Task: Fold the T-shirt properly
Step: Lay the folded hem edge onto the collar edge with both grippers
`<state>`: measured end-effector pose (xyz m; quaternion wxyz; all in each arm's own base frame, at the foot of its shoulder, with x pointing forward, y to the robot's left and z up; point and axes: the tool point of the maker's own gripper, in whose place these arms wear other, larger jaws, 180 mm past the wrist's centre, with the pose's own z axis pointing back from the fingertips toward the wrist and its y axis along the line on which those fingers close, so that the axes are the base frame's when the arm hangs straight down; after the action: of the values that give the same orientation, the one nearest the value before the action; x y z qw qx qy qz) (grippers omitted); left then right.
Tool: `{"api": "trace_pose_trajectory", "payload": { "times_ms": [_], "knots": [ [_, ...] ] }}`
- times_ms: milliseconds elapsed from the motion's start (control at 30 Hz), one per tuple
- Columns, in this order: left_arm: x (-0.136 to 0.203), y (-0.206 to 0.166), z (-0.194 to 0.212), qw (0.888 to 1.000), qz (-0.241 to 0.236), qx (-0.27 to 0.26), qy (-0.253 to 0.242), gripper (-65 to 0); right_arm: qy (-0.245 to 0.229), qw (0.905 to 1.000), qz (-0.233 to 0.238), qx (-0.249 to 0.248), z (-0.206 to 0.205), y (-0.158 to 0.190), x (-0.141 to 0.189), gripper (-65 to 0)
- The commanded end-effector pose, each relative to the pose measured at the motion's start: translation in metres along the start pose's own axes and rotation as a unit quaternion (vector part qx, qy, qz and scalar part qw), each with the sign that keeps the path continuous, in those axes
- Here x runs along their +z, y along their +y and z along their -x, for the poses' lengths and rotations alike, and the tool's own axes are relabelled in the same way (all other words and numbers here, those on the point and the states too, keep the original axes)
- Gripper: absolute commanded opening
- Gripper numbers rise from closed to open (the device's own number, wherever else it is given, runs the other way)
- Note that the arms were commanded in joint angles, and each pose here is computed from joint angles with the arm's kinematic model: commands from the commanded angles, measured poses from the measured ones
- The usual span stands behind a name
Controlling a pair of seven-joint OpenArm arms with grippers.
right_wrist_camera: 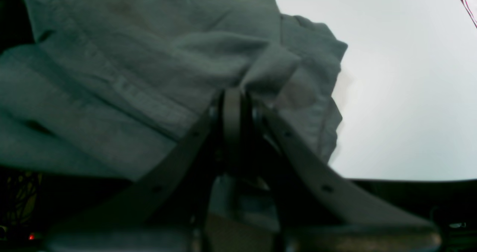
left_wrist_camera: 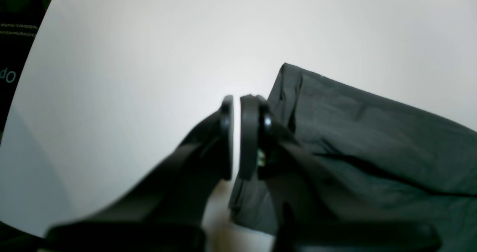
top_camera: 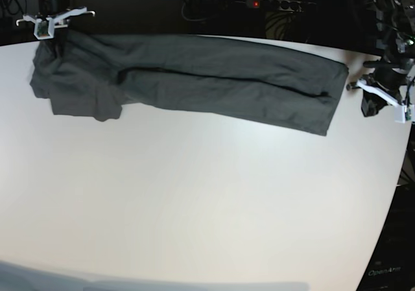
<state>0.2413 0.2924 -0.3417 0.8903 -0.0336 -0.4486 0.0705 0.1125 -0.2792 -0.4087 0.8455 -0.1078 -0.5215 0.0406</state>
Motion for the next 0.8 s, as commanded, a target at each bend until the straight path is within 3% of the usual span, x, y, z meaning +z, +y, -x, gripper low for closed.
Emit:
{"api": "trace_pose_trajectory", "payload": {
  "times_ms": [0,433,567,667,767],
  "knots": [
    [0.002,0.001,-0.013,1.000,0.002,-0.008,-0.019,-62.3,-0.020,0.9997,0.009,0.004,-0.010,-0.008,0.002,-64.6],
    [0.002,0.000,-0.013,1.000,0.003,-0.008,-0.018,-62.3,-0.020,0.9997,0.009,0.003,-0.010,-0.008,0.002,-64.1],
    [-0.003,-0.016,-0.004,1.000,0.025,-0.013,-0.004,-62.1,-0.020,0.9997,0.009,0.003,-0.010,-0.008,0.002,-63.3],
    [-0.004,-0.020,0.000,0.999,0.029,-0.017,0.002,-61.9,-0.020,0.9997,0.010,0.003,-0.009,-0.008,0.002,-55.4],
    [-0.006,-0.026,0.002,0.999,0.038,-0.024,0.008,-61.8,-0.020,0.9998,0.010,0.003,-0.009,-0.008,0.002,-43.1]
  ]
}}
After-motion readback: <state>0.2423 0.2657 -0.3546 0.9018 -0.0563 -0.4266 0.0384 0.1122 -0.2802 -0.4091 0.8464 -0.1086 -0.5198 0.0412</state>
